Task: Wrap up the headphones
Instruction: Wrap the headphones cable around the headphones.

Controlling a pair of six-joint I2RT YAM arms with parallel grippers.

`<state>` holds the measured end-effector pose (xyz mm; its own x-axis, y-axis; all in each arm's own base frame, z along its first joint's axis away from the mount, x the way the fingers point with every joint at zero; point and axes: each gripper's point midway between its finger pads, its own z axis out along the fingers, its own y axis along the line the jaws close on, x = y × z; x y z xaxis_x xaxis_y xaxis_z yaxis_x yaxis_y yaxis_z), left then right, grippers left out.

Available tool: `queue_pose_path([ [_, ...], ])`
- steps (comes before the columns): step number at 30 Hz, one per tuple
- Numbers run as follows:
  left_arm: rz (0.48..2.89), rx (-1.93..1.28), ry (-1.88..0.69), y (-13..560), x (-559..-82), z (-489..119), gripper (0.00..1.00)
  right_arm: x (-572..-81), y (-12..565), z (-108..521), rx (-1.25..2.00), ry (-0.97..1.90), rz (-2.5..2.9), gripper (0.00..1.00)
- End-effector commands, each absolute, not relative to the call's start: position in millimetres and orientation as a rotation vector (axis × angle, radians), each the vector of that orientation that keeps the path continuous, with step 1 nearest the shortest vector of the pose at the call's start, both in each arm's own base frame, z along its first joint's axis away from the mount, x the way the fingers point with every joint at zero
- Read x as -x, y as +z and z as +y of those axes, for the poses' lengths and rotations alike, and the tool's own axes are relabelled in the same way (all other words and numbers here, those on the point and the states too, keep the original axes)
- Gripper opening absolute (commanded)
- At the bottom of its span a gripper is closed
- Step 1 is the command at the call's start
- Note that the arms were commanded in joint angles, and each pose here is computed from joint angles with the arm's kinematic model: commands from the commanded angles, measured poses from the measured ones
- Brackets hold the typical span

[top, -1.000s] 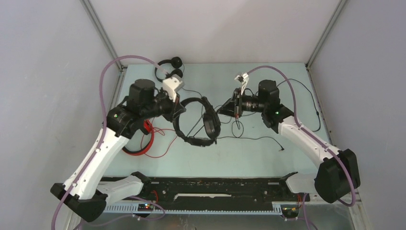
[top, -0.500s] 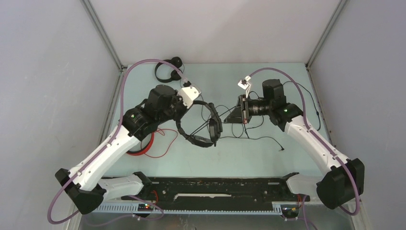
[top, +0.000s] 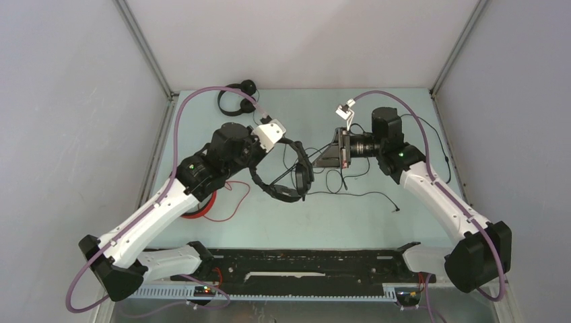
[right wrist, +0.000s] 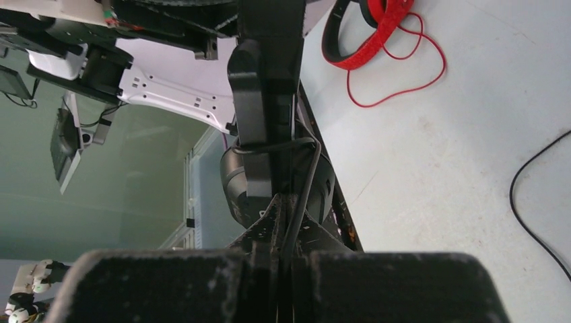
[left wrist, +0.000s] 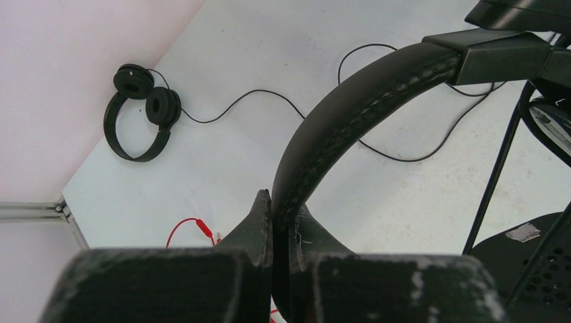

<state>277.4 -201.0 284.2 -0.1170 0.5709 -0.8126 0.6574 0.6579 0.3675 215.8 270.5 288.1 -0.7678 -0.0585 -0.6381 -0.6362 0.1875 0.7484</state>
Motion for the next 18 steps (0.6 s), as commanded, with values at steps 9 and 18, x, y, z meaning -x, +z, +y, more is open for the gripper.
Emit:
queue_pose_path([
  [9,1.841,-1.014,0.188,259.4,-285.6,-157.4,0.0,-241.5,317.6,273.2,0.628,1.6,1.883,0.0],
  [18,1.734,-1.076,0.307,264.9,-298.9,-153.2,0.0,-247.6,328.8,274.2,0.526,1.669,1.899,0.0],
])
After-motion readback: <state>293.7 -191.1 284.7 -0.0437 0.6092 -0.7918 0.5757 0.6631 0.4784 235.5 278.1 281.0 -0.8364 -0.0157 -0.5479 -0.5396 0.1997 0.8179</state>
